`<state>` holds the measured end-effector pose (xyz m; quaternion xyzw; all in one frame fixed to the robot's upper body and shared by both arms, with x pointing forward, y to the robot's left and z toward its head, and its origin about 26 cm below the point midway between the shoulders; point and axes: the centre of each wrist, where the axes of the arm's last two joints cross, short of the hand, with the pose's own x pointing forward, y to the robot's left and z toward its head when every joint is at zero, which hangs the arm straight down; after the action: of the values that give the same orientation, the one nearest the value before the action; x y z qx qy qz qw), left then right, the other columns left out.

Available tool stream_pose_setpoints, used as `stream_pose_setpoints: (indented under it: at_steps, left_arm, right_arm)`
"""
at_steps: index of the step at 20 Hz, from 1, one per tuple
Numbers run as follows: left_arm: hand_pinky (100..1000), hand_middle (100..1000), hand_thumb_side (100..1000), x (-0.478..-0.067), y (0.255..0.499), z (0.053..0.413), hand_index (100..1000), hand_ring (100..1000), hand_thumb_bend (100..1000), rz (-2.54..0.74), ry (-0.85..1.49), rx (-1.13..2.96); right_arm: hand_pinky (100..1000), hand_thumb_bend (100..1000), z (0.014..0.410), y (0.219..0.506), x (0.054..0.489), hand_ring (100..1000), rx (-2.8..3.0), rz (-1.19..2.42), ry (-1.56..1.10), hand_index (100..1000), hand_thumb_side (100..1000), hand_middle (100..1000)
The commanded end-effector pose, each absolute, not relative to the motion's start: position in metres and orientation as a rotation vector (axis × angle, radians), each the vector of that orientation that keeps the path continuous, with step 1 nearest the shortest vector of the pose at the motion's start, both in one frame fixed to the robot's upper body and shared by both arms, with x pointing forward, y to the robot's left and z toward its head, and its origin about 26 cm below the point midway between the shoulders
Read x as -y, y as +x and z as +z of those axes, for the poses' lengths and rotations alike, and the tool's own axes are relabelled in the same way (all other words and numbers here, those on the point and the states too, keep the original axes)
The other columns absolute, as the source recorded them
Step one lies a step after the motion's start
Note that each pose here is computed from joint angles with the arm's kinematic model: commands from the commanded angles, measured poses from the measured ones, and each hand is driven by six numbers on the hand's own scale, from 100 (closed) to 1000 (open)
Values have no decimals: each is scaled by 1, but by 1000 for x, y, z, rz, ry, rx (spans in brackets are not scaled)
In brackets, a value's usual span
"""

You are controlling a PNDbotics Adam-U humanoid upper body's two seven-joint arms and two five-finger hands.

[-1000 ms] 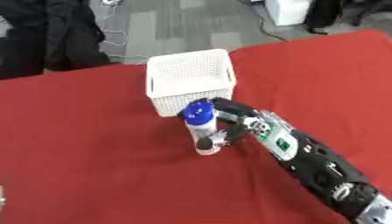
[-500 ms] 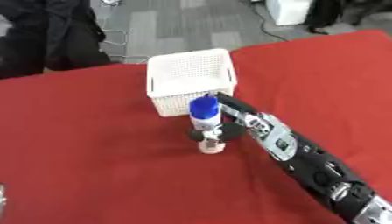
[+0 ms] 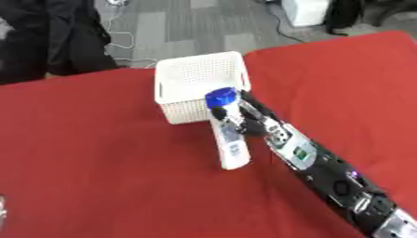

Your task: Pick up objects on the table and place them in the box.

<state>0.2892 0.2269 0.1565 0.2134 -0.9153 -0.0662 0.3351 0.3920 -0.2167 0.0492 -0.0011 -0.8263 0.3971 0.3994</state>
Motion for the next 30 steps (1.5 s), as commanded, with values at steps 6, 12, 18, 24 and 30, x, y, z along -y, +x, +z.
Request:
stream_pose_setpoints:
  at_steps: [6,12,18,24,30]
  left_arm:
    - [680,744,1000,-228,288,164,841,653,466,-174,556,2418]
    - [681,744,1000,-228,288,164,841,655,470,-165,556,2429]
    - [684,743,1000,-229,290,168,839,660,473,-131,574,2472]
    - [685,743,1000,-226,291,171,839,663,476,-98,563,2512]
    - [685,742,1000,-219,292,175,840,663,476,-74,516,2543]
  right_arm:
    - [100,100,82,400,215,100,2154,942,34,165,952,100]
    - [100,100,120,410,225,100,2219,903,-20,154,905,100]
    - [100,100,157,423,228,100,2289,925,-46,146,904,100]
    - [100,100,182,436,235,100,2321,968,-118,137,905,100]
    - [100,100,200,448,242,100,2337,1037,-213,128,908,100]
